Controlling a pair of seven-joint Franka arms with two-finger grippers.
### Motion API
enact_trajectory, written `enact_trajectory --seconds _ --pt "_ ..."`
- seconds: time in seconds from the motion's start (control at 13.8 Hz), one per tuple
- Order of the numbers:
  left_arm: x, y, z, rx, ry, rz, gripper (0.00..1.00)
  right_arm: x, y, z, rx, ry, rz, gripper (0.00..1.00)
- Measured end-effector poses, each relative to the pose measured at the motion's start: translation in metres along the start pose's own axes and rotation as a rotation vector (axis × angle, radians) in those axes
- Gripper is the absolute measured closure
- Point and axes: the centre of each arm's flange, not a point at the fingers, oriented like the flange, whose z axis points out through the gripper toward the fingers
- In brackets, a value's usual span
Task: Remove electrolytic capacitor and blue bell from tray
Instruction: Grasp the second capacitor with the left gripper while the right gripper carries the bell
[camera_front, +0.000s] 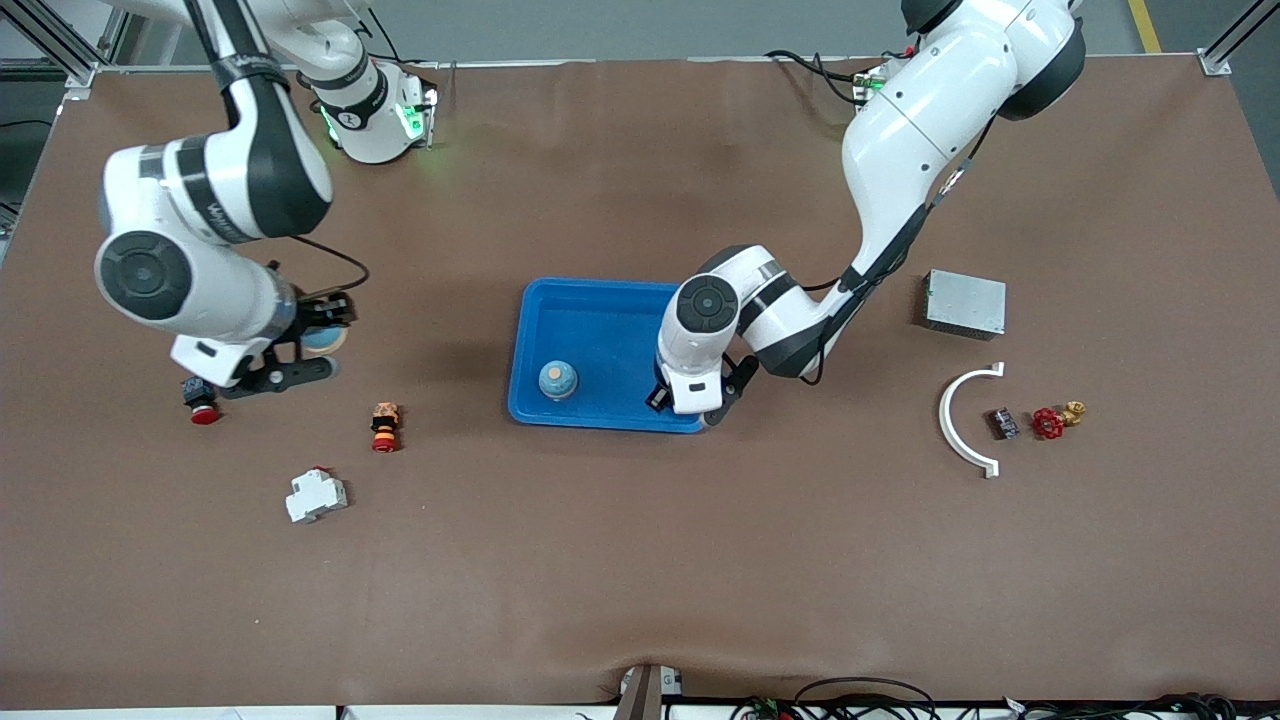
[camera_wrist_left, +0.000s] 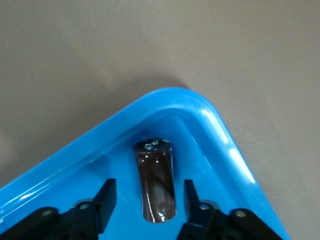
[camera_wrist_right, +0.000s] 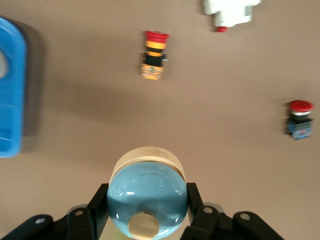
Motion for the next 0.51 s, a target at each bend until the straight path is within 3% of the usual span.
enact_trajectory --seconds 0.15,0.29,0.51 --pt "-0.001 -0.001 0.002 0.003 -0.001 0.002 0.48 -0.004 0.045 0.003 0.007 0.027 -0.045 0.35" --pt "-0.001 0.001 0.001 -0.001 -0.001 0.001 0.69 -0.011 0.1 0.008 0.01 0.071 -0.102 0.35" --pt "-0.002 0.005 -0.012 -0.009 0.005 0.003 0.68 -0.016 0.152 0.023 -0.04 0.106 -0.153 0.35"
